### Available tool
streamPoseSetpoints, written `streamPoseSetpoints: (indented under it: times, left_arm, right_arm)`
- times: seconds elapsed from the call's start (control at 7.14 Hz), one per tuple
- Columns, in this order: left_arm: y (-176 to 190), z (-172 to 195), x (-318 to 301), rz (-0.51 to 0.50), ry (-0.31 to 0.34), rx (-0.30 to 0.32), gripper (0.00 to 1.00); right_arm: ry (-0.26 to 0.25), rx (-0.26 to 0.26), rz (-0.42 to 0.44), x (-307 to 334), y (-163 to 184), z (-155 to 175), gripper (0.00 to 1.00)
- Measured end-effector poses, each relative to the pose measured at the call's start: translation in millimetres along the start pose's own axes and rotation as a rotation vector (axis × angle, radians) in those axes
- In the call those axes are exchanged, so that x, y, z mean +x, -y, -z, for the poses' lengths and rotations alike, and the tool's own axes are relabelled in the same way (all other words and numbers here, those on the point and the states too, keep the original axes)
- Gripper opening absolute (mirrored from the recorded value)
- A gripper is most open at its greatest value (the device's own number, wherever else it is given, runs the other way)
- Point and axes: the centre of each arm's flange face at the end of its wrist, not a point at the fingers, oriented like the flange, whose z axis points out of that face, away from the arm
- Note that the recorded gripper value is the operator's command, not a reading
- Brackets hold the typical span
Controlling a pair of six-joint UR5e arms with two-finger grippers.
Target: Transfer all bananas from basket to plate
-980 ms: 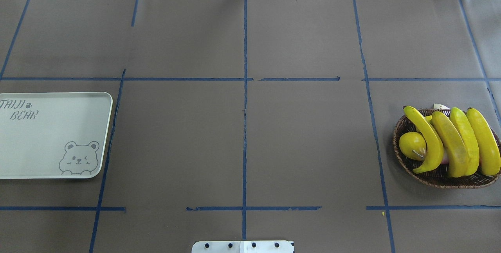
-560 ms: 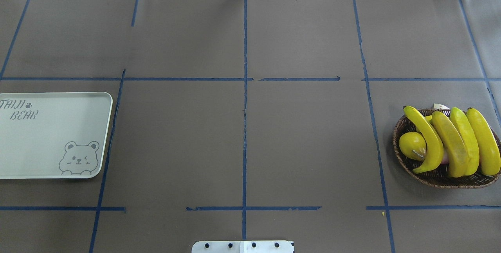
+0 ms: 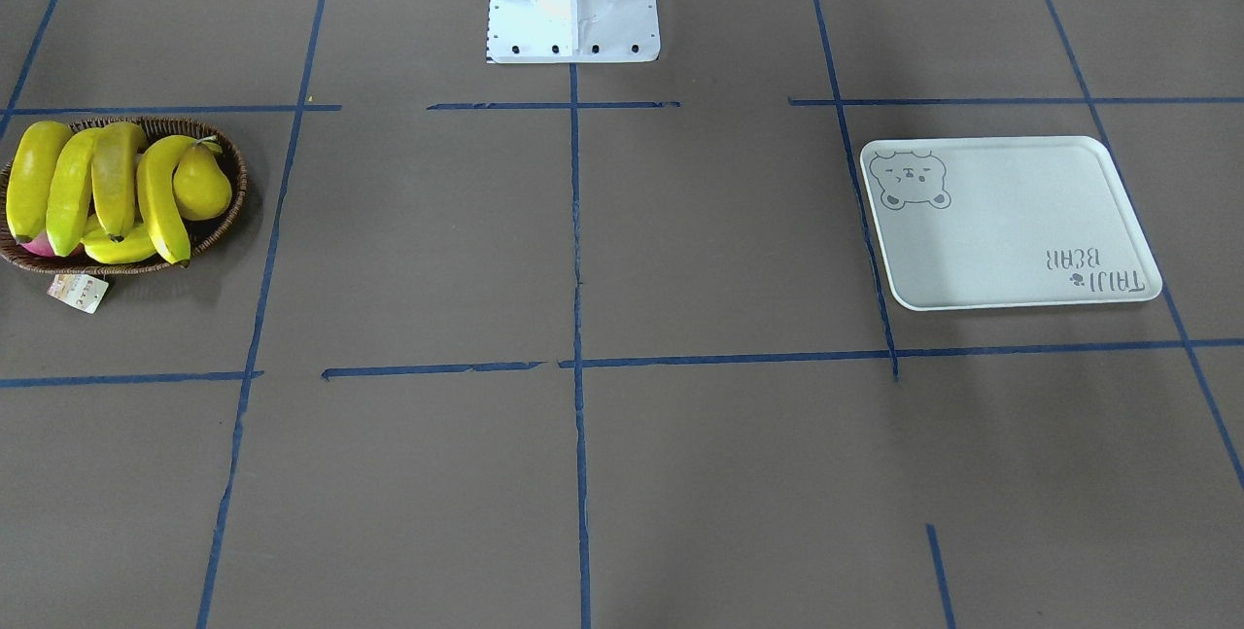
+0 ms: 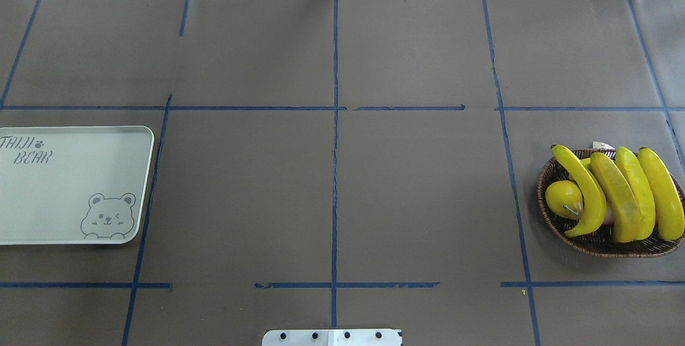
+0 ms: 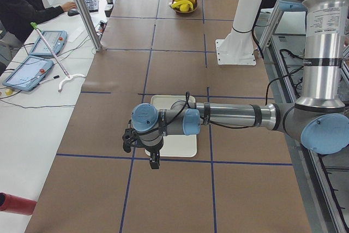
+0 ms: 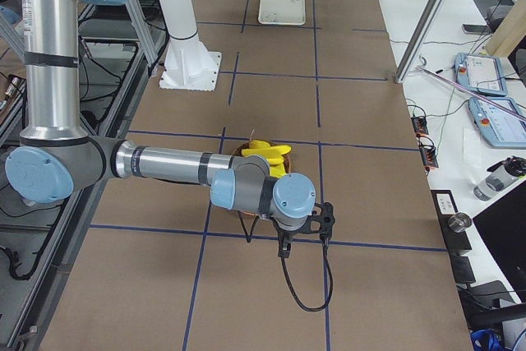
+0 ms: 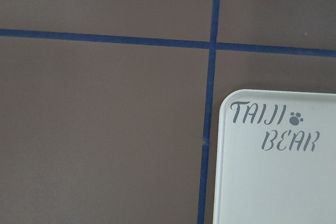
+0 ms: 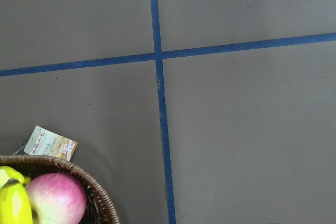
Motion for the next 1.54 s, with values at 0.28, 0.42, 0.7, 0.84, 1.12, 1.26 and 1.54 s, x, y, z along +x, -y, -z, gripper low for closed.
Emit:
streamPoseSetpoints:
  times: [0.28,0.42,0.7,0.84,1.12,1.26,1.54]
  left_arm:
    - [0.0,0.0,0.0,0.000,-0.001,0.000,1.00]
    - [0.0,0.1,-0.1,0.000,-0.001,0.000,1.00]
    - [0.0,0.1,0.0,0.000,-0.001,0.000,1.00]
    - [0.1,0.2,0.2,0.000,-0.001,0.000,1.00]
    - [0.8,1.3,0.9,-0.001,-0.001,0.003,1.00]
    - [1.1,1.9,1.2,-0.001,0.000,0.004,1.00]
    - [1.5,3.3,2.5,-0.003,0.000,0.007,1.00]
  right_arm:
    - [0.001,0.000,0.001,-0.5,0.1,0.1,1.00]
    - [0.001,0.000,0.001,-0.8,0.1,0.2,1.00]
    - [0.001,0.001,0.001,-1.2,0.6,0.5,1.00]
    - [0.000,0.001,0.003,-1.3,0.8,0.6,1.00]
    - [0.001,0.004,0.011,-3.3,1.9,1.7,1.00]
    - [0.001,0.010,0.017,-7.4,2.7,4.7,1.00]
    - [-0.031,0.013,0.067,-31.2,14.6,8.8,1.00]
